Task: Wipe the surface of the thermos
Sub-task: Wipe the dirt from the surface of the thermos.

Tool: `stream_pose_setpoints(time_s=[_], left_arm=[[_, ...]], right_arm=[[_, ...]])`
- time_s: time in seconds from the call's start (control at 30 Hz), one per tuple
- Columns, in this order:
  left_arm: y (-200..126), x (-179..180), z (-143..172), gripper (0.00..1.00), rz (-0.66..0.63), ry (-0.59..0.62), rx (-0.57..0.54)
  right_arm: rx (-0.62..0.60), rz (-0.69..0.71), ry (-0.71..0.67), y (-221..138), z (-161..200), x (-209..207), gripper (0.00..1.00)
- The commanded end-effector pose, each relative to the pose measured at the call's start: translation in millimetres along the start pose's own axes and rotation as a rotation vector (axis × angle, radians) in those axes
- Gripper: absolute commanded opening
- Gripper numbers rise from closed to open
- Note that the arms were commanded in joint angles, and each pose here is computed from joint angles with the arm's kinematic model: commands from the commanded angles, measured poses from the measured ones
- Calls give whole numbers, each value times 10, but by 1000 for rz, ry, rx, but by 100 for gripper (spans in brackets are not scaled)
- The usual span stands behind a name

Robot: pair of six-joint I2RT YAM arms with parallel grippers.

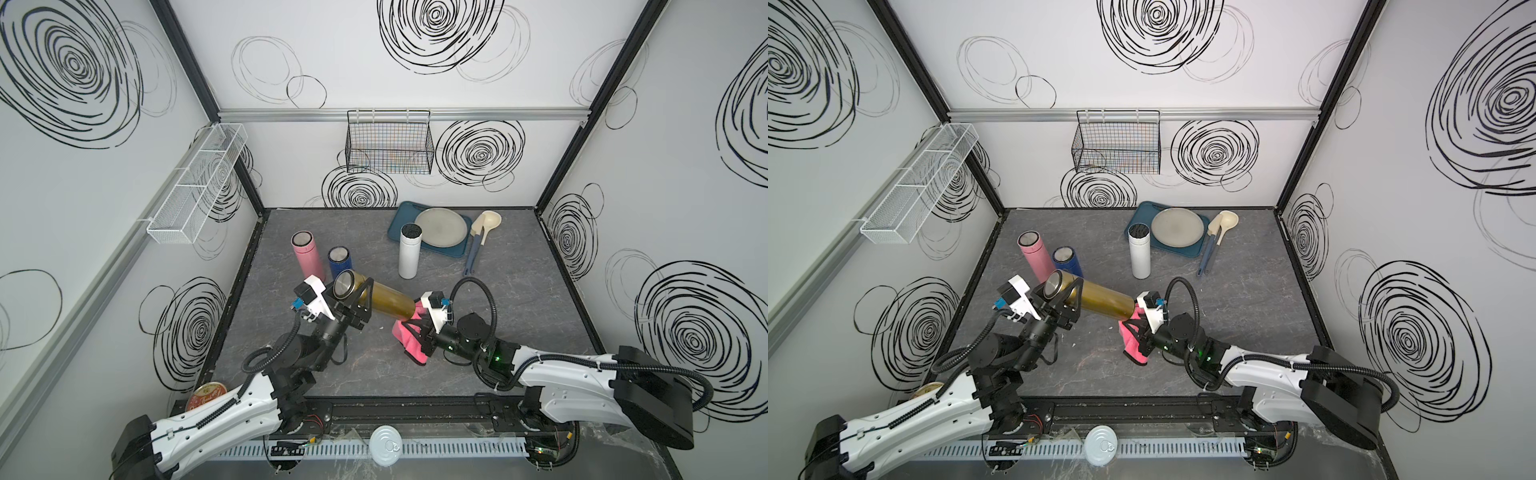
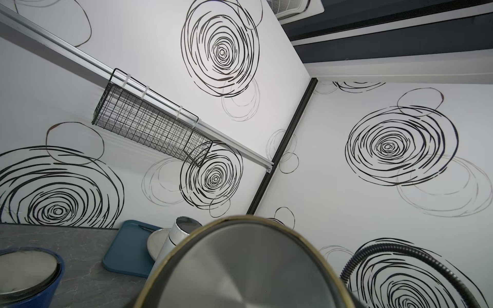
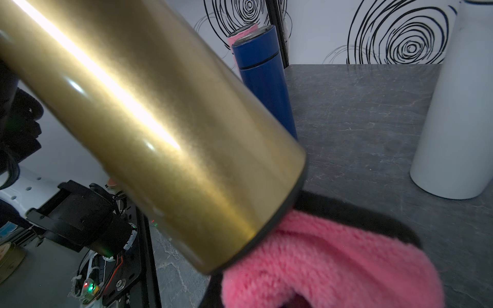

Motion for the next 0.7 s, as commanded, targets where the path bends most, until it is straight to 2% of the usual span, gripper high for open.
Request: stream_pose_setpoints(time_s=[0.0, 0.13, 0.33, 0.47, 0.57, 0.67], left_arm=[[28, -110, -260, 0, 54, -71, -105], [34, -105, -256, 0, 52, -72, -102], [39, -100, -260, 0, 50, -73, -108], [37, -90, -263, 0, 45, -77, -112], [28, -89, -278, 0, 44, -75, -111], [14, -83, -280, 0, 45, -76, -114]], right_arm=[[-133, -14, 4, -72, -285, 13, 0], [-146, -38, 65, -141, -316, -144, 0], [-73, -123, -70, 78, -224, 321, 0], [-75, -94, -41, 102, -217, 198, 0], [-115, -60, 27, -23, -265, -26, 0], [-137, -46, 34, -98, -279, -55, 0]])
Point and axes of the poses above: each gripper's point midway between its finger pads, its own y axis out along the fingers, its own x axis along the line the jaws close on, z = x × y, the point moved 10 cm from there along -y, back along the fingers, and after that the axes turned 1 degree about y, right-handed, at the moved point
